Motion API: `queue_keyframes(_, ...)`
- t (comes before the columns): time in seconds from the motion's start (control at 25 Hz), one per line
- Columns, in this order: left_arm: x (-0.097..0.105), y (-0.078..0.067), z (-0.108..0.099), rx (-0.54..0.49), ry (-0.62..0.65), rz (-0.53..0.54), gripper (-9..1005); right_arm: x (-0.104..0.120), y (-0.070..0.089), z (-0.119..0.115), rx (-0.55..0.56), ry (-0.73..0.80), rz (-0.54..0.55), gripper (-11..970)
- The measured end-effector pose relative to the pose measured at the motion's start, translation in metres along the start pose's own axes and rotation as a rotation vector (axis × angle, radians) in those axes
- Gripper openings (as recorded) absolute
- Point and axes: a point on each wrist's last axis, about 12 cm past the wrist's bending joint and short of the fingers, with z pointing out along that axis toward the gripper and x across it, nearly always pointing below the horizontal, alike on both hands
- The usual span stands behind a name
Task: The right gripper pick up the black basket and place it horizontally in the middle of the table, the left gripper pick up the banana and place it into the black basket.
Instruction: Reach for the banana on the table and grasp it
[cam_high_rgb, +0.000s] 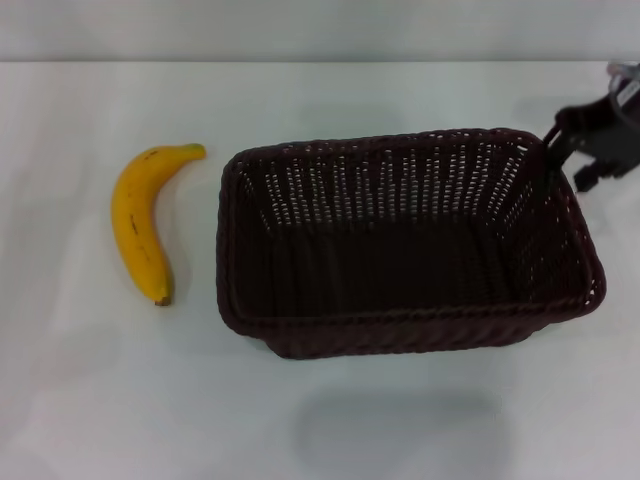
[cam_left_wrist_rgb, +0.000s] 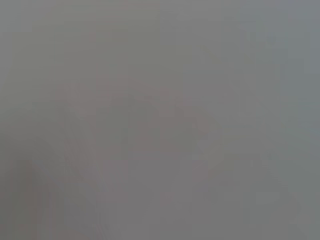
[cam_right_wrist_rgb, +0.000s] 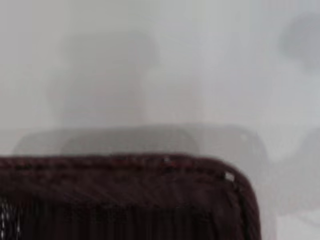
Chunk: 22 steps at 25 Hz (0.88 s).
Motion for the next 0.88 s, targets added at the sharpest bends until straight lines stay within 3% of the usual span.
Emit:
queue_keyframes(0.32,0.008,-0.022,0.013,0.150,0.106,-0.006,791,0.003,-0.019,-0.037,0.001,-0.346,-0.131,473)
queue_keyframes(0.48,0.004,-0.027,0.029,0.242,0.238,-0.114,779,0.012,-0.040,-0.041,0.039,-0.640,-0.243,475)
queue_keyframes(0.68,-0.017,-0.030,0.050,0.360,0.395,-0.229,765,0.020,-0.068,-0.029,0.086,-0.892,-0.370,478)
queue_keyframes(0.88,-0.039,-0.037,0.074,0.408,0.620,-0.330,750,0.031,-0.113,0.010,0.114,-1.074,-0.416,481)
